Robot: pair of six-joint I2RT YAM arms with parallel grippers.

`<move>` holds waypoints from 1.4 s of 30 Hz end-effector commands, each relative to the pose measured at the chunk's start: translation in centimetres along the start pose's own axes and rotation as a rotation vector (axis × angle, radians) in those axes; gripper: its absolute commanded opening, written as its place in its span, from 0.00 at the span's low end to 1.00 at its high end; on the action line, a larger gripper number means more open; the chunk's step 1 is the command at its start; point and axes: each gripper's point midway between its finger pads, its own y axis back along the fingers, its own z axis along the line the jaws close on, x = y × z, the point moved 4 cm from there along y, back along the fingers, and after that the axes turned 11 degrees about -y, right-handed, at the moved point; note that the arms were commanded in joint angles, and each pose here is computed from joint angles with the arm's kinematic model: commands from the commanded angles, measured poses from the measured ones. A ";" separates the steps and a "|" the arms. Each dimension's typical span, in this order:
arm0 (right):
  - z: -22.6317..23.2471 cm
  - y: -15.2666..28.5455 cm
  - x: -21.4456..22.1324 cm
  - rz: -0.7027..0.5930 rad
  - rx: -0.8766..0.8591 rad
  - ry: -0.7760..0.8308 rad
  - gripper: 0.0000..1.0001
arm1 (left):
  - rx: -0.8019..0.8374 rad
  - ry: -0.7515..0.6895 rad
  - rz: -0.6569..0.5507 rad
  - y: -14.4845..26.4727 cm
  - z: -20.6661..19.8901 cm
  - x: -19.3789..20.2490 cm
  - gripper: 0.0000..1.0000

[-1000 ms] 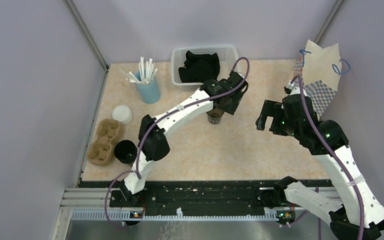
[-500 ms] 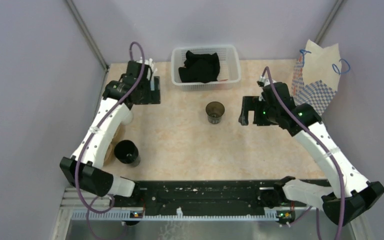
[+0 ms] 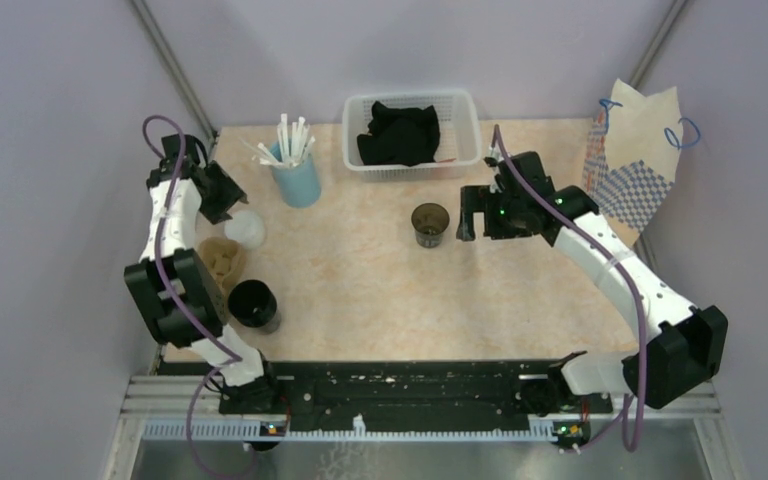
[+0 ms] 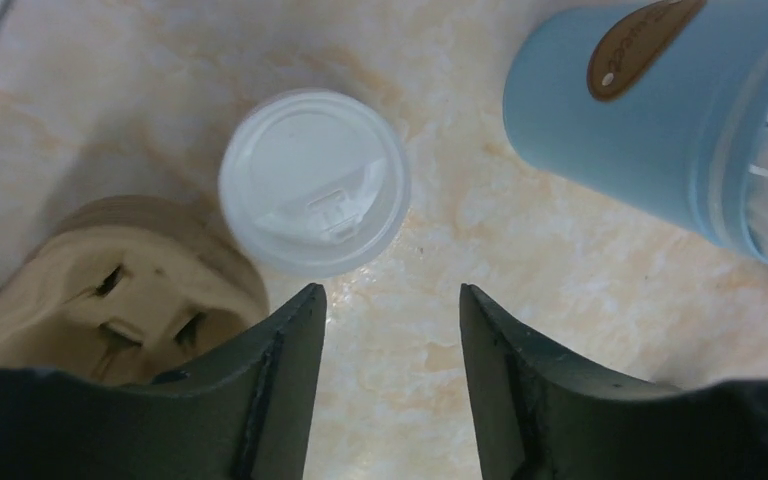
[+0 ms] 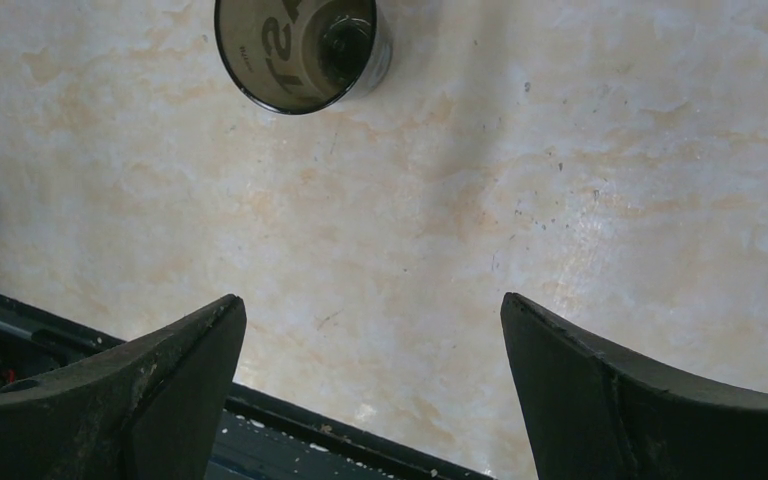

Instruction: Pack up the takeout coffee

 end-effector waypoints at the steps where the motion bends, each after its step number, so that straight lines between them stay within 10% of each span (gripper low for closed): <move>1: 0.7 0.7 -2.9 -0.086 -0.057 0.013 0.99 | 0.160 0.052 0.048 -3.4 -2.5 -1.8 0.54; 5: 0.1 0.5 -3.0 -0.086 -0.058 -0.004 0.99 | 0.119 0.098 0.193 -6.6 -2.2 -0.7 0.50; 42: -0.7 0.8 -2.9 -0.097 -0.052 0.001 0.99 | -0.068 0.020 0.256 -9.9 -1.9 0.9 0.32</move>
